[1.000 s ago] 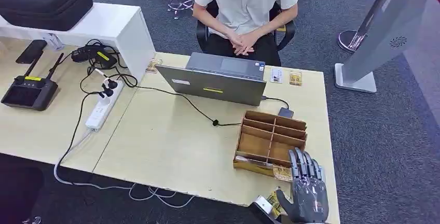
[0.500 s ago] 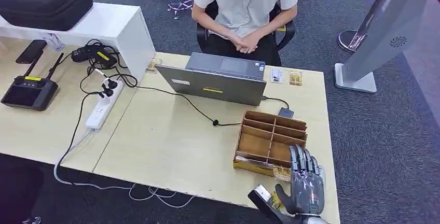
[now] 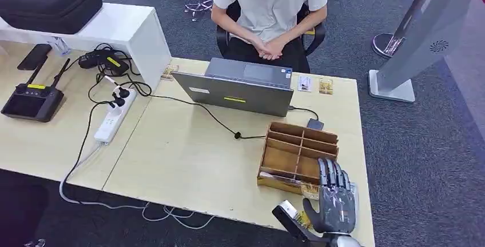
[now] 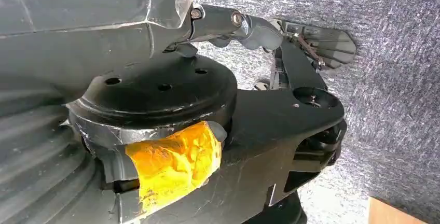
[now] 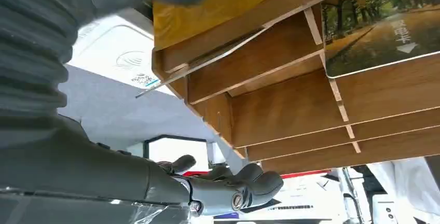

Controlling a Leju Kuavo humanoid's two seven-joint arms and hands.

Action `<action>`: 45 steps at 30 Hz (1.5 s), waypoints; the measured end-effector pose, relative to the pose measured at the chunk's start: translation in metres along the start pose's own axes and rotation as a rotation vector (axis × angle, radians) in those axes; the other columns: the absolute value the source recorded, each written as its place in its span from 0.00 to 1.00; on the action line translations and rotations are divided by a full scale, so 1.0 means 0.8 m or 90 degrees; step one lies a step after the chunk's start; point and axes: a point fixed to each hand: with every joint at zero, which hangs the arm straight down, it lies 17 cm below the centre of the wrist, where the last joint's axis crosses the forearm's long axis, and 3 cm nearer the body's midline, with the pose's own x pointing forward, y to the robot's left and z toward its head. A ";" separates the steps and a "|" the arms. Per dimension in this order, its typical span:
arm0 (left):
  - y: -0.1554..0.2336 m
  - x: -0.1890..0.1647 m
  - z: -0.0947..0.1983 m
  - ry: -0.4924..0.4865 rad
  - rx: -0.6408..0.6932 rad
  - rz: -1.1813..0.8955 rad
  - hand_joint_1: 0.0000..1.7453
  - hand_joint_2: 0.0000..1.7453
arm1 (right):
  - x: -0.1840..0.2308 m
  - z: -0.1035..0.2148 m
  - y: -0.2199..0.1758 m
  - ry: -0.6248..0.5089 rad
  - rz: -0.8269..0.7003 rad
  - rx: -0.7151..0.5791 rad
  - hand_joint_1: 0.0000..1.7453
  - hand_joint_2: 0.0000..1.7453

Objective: Pass the card to the sensor for recognition and then transmit it.

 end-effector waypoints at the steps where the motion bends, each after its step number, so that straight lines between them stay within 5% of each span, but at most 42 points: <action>1: 0.000 0.000 0.000 0.000 0.000 0.000 0.00 1.00 | 0.001 0.000 0.000 -0.002 -0.002 0.000 1.00 1.00; 38: 0.009 0.008 -0.001 -0.026 0.029 -0.004 0.00 1.00 | -0.006 -0.006 -0.004 0.013 -0.022 -0.005 1.00 1.00; 45: 0.011 0.003 -0.001 -0.007 0.028 -0.018 0.00 1.00 | -0.016 -0.061 -0.066 0.017 -0.062 -0.038 1.00 1.00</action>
